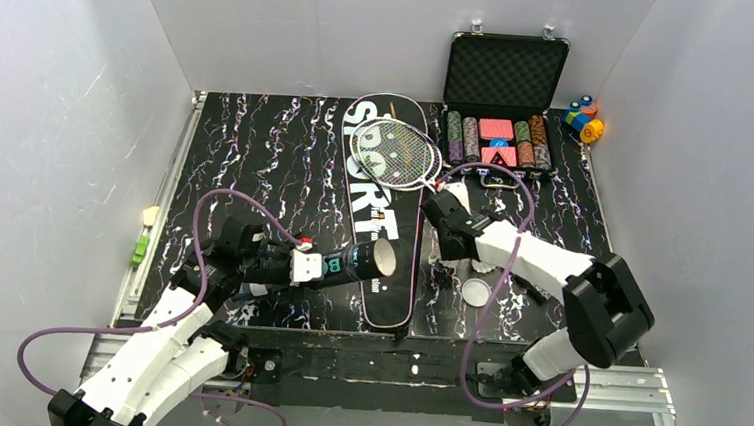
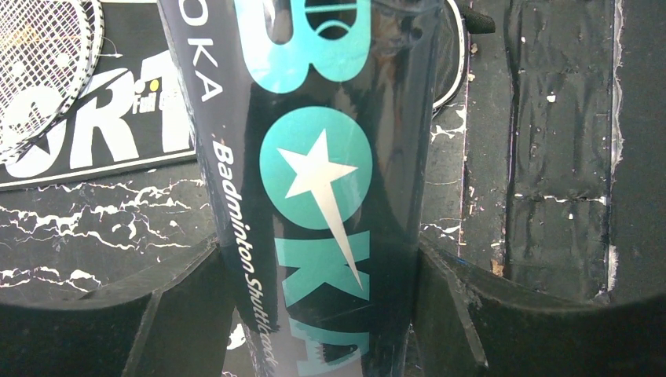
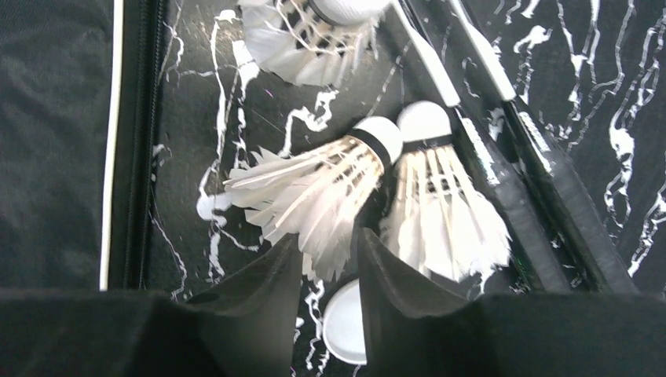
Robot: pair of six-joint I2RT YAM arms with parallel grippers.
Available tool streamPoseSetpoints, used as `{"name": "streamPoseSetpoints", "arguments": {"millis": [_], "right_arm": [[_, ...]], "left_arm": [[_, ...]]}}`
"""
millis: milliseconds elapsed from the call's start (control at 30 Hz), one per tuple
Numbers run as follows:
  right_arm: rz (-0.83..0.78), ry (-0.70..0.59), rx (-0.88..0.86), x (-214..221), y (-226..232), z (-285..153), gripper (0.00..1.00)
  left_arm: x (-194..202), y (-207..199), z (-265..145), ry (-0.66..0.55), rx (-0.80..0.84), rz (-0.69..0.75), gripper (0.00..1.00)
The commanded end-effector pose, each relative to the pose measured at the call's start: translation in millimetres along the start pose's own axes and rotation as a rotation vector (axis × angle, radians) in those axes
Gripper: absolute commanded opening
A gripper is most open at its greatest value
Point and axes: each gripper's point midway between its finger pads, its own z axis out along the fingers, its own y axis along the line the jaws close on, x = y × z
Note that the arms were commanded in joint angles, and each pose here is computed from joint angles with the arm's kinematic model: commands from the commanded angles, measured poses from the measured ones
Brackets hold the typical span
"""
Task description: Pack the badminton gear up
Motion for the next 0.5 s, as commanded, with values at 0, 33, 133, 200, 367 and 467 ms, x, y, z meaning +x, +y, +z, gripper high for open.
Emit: {"name": "streamPoseSetpoints", "arguments": {"millis": [0,33,133,200,367,467], "right_arm": [[0.002,-0.012,0.015,-16.9,8.9,9.6,0.36],[0.002,-0.008,0.017,-17.0,9.0,9.7,0.33],[0.012,-0.017,0.006,-18.5,10.4,6.4,0.23],[0.017,-0.03,-0.004,-19.5,10.3,2.6,0.17],[0.02,-0.099,-0.033,-32.8,12.7,-22.6,0.11],[0.034,-0.141,-0.061,-42.6,12.6,-44.2,0.06]], "left_arm": [[-13.9,6.4,-2.7,-0.037,-0.018,0.026,0.16],[-14.4,6.5,-2.7,-0.039,-0.018,0.023,0.16],[-15.3,6.4,-3.2,-0.041,-0.02,0.02,0.16],[-15.0,6.3,-3.3,-0.041,-0.021,0.021,0.16],[-15.6,6.1,-2.9,-0.046,-0.02,0.02,0.16],[-16.6,6.3,-3.0,-0.049,-0.02,0.019,0.16]]}}
